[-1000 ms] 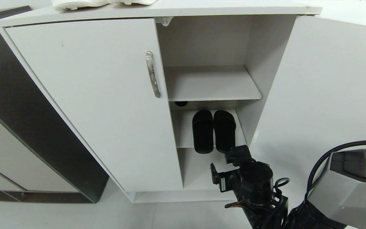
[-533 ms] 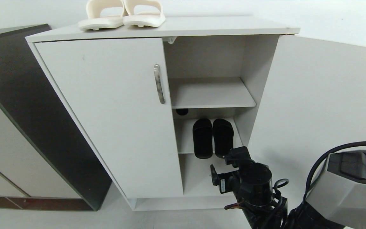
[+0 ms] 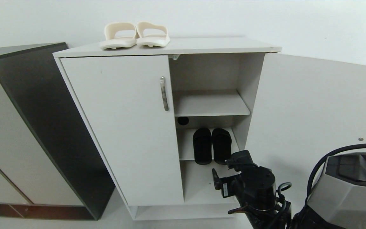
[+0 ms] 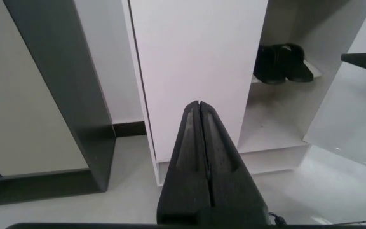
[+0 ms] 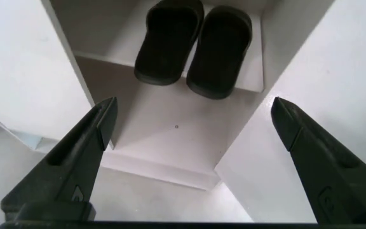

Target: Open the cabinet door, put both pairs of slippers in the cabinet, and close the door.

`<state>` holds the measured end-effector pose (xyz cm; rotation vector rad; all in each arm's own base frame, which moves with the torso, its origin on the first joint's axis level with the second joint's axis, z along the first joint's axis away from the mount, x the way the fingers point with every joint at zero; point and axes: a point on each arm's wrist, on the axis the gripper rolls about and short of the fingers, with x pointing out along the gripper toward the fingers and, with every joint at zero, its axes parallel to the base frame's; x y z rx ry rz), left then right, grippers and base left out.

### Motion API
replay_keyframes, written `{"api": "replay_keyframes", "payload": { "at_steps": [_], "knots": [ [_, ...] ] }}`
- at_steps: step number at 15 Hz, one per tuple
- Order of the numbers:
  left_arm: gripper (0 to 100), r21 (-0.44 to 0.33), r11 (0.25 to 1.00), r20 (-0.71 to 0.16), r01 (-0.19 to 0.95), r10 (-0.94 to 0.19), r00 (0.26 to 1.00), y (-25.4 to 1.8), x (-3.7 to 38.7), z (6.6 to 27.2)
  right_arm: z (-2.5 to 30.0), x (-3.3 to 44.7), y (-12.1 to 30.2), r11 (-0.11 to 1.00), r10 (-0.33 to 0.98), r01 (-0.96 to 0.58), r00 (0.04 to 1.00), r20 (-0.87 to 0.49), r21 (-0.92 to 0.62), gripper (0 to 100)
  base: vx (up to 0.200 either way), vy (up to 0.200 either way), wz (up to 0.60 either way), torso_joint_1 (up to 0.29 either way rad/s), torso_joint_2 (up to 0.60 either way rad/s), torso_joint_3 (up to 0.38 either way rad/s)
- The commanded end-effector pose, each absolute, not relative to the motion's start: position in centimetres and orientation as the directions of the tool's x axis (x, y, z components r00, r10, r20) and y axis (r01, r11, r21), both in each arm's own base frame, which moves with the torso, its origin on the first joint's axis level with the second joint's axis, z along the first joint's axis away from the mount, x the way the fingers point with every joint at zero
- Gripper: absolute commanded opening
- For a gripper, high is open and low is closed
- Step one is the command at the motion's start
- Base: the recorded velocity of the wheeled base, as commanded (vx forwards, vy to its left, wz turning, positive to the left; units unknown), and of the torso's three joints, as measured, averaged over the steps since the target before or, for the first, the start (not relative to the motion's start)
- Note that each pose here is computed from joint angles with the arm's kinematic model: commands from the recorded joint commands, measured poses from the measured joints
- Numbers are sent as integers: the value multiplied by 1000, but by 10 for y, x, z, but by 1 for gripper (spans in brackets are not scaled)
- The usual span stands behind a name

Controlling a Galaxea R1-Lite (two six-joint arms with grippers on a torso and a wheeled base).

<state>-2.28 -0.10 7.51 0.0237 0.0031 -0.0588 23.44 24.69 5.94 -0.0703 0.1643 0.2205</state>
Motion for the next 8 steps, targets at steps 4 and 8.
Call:
{"api": "replay_keyframes", "payload": {
  "at_steps": [4, 8],
  "knots": [
    [0, 23, 998, -6, 58, -58, 998, -1, -23, 75, 58, 219, 232, 935, 338, -349, 930, -143, -57, 100, 0, 0, 0, 0, 0, 0],
    [0, 23, 998, -6, 58, -58, 998, -1, -23, 75, 54, 218, 229, 935, 332, -346, 930, -157, -73, 100, 0, 50, 0, 1, 1, 2]
  ]
}}
